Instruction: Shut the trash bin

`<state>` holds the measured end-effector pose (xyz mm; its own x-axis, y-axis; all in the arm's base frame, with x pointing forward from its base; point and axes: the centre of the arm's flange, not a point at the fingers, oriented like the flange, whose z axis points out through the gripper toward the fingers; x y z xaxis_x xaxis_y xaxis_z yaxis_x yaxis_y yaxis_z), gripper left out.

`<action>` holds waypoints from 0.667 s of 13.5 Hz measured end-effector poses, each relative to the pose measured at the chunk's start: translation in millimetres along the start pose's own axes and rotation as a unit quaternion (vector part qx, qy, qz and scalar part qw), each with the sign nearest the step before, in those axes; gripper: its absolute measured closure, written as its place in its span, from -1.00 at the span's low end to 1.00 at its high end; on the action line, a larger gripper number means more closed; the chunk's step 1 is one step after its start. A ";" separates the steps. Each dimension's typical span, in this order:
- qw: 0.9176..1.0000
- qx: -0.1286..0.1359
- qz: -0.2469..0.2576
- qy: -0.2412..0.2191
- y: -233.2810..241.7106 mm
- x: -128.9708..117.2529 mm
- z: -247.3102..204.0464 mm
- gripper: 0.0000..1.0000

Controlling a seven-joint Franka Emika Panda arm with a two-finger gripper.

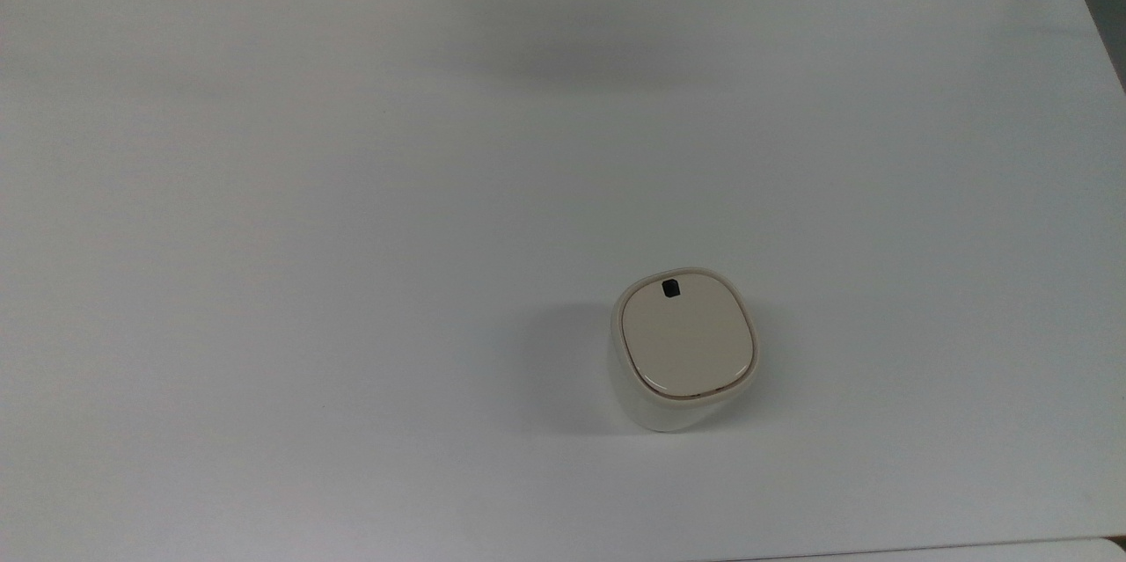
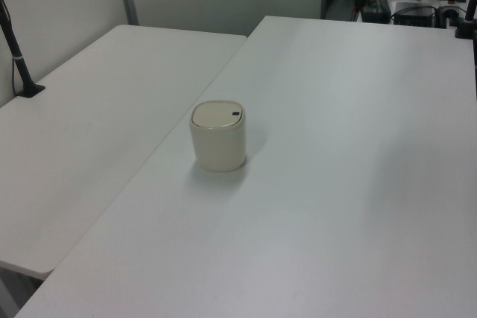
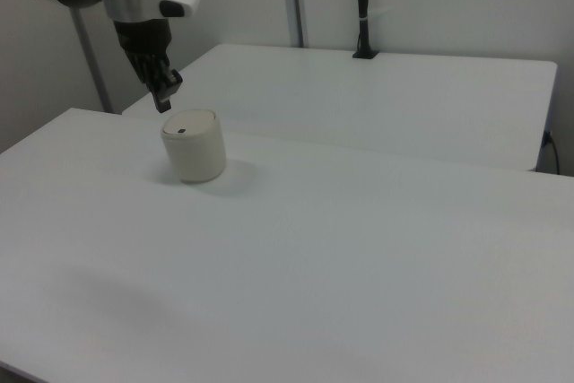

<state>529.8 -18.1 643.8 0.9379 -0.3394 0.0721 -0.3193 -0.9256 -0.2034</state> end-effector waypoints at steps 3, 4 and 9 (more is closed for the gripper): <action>0.994 -0.029 -0.102 0.002 2.7 1.0 2.6 0.90; 0.990 -0.050 -0.134 0.003 5.3 1.9 3.4 0.63; 0.982 -0.075 -0.176 -0.005 -4.6 -0.7 11.9 -0.57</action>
<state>532.3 -11.7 633.1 0.9947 0.0058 0.1026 0.0079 -0.9998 -0.0207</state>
